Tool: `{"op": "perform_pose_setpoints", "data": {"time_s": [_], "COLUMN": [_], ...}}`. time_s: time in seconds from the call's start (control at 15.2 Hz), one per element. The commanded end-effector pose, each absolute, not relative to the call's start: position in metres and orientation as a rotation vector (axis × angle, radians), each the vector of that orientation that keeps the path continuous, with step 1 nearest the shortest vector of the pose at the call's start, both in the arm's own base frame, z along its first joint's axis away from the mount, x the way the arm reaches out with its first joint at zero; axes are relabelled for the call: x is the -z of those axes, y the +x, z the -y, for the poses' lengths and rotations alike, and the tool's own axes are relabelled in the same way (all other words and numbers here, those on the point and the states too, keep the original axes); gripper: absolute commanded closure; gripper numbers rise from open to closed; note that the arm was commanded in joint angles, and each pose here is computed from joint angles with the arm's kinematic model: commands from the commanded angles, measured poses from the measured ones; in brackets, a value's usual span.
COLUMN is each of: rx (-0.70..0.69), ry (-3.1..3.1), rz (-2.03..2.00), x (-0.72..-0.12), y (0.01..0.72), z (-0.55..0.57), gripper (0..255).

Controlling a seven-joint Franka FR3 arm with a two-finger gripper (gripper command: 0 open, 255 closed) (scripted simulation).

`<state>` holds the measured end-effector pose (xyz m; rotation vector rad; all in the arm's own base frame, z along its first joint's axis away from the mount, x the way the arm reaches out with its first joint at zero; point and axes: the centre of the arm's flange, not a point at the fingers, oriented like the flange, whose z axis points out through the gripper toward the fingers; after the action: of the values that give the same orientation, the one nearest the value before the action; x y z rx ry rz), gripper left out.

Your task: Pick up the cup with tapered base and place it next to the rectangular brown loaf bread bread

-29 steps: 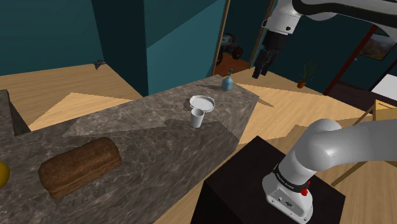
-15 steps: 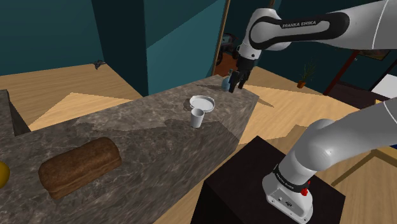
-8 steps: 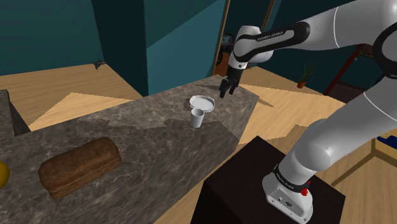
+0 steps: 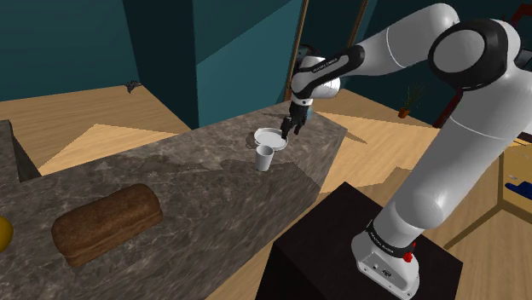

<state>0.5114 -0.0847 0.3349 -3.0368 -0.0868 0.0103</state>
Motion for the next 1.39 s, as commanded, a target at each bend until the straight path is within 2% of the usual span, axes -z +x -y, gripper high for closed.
{"op": "perform_pose_setpoints", "data": {"time_s": [0.0,0.86,1.32], "rx": [-0.009,-0.007,-0.007], "ry": [-3.038,-3.041,-3.041], "rz": [0.082,0.048,0.048], "x": [-0.312,-0.179,-0.147], "y": [0.53,0.632,0.633], "z": [0.089,0.124,0.121], "gripper": [0,0,0]}}
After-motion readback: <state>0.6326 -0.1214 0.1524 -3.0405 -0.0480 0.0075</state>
